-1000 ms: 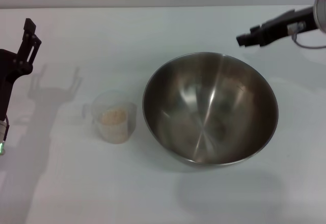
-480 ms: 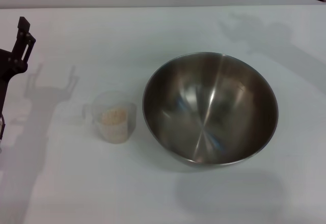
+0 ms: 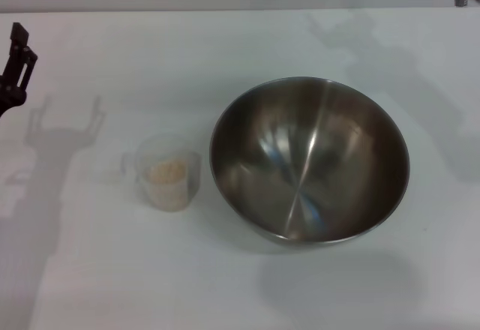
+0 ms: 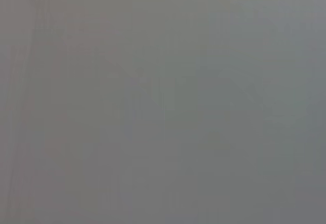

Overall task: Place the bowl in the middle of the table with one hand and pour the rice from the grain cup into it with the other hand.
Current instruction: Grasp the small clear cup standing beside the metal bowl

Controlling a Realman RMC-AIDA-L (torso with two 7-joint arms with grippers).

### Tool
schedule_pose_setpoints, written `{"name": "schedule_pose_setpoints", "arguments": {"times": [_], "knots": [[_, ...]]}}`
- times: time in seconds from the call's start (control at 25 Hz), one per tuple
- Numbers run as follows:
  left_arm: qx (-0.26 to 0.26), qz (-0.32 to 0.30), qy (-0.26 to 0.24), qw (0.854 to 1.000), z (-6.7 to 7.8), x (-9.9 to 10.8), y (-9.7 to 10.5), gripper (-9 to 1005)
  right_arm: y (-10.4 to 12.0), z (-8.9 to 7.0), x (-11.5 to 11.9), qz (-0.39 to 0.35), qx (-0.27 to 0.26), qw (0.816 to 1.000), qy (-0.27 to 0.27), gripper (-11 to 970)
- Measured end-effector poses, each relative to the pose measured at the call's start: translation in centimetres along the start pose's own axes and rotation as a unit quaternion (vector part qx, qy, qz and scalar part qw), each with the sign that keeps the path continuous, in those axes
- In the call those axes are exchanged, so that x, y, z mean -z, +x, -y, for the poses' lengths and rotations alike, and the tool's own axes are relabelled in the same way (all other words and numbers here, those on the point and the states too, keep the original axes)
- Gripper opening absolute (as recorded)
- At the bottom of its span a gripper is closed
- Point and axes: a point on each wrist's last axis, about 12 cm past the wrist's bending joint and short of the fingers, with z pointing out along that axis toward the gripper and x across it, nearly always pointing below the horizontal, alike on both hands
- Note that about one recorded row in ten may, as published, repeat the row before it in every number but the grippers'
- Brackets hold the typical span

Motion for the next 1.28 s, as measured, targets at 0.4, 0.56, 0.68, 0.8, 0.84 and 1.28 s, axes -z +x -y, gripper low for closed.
{"name": "schedule_pose_setpoints", "arguments": {"times": [0.4, 0.56, 0.68, 0.8, 0.84, 1.28], "knots": [[0.0, 0.011, -0.008, 1.0, -0.3, 0.6, -0.3, 747, 4.5, -4.0, 4.1, 0.185, 0.079, 0.963, 0.181, 779], [0.001, 0.015, -0.008, 1.0, -0.3, 0.7, -0.4, 746, 7.5, -4.0, 6.7, 0.269, 0.038, 0.936, 0.225, 810], [0.001, 0.007, -0.002, 1.0, -0.2, 1.4, -0.2, 745, 10.7, -1.8, 8.8, 0.306, -0.061, 0.923, 0.226, 818], [-0.001, -0.003, 0.007, 1.0, 0.1, 2.2, 0.0, 743, 12.5, -0.6, 9.5, 0.3, -0.105, 0.922, 0.221, 818], [-0.001, -0.003, 0.007, 1.0, 0.1, 2.2, 0.0, 743, 13.4, -0.1, 9.8, 0.292, -0.129, 0.923, 0.216, 818], [-0.052, -0.042, 0.048, 0.997, 2.7, 7.9, 0.3, 739, 16.6, 2.0, 11.3, 0.238, -0.14, 0.933, 0.231, 818]]}}
